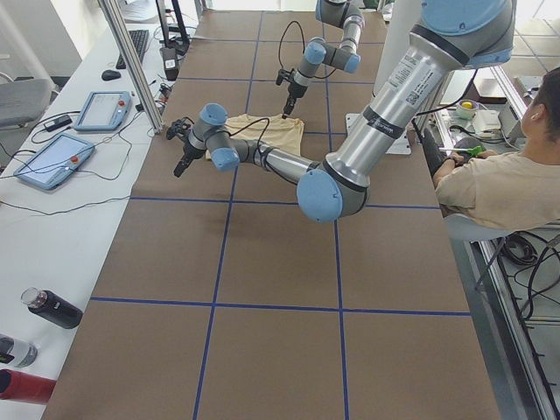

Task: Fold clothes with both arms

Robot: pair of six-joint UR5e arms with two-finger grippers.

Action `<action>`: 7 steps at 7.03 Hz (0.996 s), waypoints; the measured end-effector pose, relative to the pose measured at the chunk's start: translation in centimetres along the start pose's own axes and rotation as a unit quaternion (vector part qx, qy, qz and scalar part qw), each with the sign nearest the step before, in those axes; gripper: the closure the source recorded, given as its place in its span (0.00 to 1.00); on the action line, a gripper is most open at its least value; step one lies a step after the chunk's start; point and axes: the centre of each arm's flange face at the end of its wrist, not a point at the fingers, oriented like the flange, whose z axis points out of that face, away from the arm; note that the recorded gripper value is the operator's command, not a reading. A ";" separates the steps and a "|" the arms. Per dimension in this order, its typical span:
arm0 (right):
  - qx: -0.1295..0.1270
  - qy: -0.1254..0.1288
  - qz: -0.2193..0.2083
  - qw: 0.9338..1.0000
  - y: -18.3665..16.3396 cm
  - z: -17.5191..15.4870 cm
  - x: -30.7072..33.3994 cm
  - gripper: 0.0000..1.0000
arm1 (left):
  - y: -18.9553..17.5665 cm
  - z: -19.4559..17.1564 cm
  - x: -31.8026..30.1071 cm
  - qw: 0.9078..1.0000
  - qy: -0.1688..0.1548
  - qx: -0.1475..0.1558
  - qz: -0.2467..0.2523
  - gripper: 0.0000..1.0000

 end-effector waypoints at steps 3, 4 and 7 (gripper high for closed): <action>-0.014 0.017 -0.130 0.991 1.4 -0.4 -1.4 0.43 | 0.0 0.0 0.0 1.000 0.000 0.000 0.000 0.00; -0.019 0.017 -0.183 0.983 1.9 -0.3 -1.5 0.45 | 0.0 0.0 0.0 1.000 0.000 0.000 0.000 0.00; -0.034 0.007 -0.297 0.954 2.5 -0.4 -1.7 0.50 | 0.0 0.0 0.0 1.000 0.000 0.000 0.000 0.00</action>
